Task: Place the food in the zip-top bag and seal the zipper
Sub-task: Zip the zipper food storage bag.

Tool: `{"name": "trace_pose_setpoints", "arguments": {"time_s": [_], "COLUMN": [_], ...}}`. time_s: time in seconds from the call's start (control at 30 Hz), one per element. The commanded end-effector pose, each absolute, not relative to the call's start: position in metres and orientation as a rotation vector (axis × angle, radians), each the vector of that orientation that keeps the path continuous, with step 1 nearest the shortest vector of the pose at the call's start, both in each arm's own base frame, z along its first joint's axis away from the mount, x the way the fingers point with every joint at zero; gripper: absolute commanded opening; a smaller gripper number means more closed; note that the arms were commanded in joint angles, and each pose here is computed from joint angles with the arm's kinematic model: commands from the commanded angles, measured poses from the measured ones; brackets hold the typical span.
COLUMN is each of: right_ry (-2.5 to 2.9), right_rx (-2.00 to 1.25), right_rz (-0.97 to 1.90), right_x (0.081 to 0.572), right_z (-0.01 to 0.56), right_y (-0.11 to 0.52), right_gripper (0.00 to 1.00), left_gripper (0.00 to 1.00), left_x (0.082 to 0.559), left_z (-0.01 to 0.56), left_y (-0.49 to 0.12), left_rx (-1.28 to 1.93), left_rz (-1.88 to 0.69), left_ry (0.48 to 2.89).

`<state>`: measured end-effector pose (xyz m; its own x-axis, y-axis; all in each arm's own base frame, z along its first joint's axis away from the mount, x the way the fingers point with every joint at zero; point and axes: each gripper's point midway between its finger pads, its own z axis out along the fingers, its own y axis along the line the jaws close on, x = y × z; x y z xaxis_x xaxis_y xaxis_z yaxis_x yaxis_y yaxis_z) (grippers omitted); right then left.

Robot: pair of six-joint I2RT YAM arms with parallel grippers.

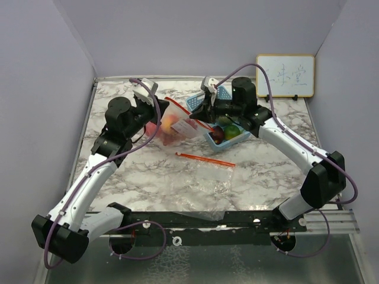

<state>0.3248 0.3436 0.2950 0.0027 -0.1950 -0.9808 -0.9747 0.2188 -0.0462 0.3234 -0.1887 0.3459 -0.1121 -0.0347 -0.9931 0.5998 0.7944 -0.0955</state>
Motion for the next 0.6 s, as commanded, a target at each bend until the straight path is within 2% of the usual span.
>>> {"name": "trace_pose_setpoints", "arguments": {"time_s": [0.0,0.2,0.43,0.57], "right_ry": [1.575,1.670,1.826,1.878], "right_rx": [-1.134,-1.083,-0.991,-0.935], "right_rz": [0.844,0.795,0.670,0.604], "right_x": [0.332,0.333,0.343,0.356], "right_z": [0.268,0.242,0.207,0.209], "right_y": [0.312,0.286,0.257,0.250], "right_gripper": [0.05,0.05,0.02,0.04], "left_gripper": [0.00,0.00,0.00,0.00], "left_x": [0.338,0.351,0.361,0.366], "left_z": [0.403,0.402,0.398,0.396], "left_y": [-0.146,-0.119,-0.114,-0.114], "left_rx": [0.280,0.173,0.155,0.155], "left_rz": [-0.377,-0.243,-0.230,-0.236], "left_ry": [1.437,1.470,1.506,1.510]}}
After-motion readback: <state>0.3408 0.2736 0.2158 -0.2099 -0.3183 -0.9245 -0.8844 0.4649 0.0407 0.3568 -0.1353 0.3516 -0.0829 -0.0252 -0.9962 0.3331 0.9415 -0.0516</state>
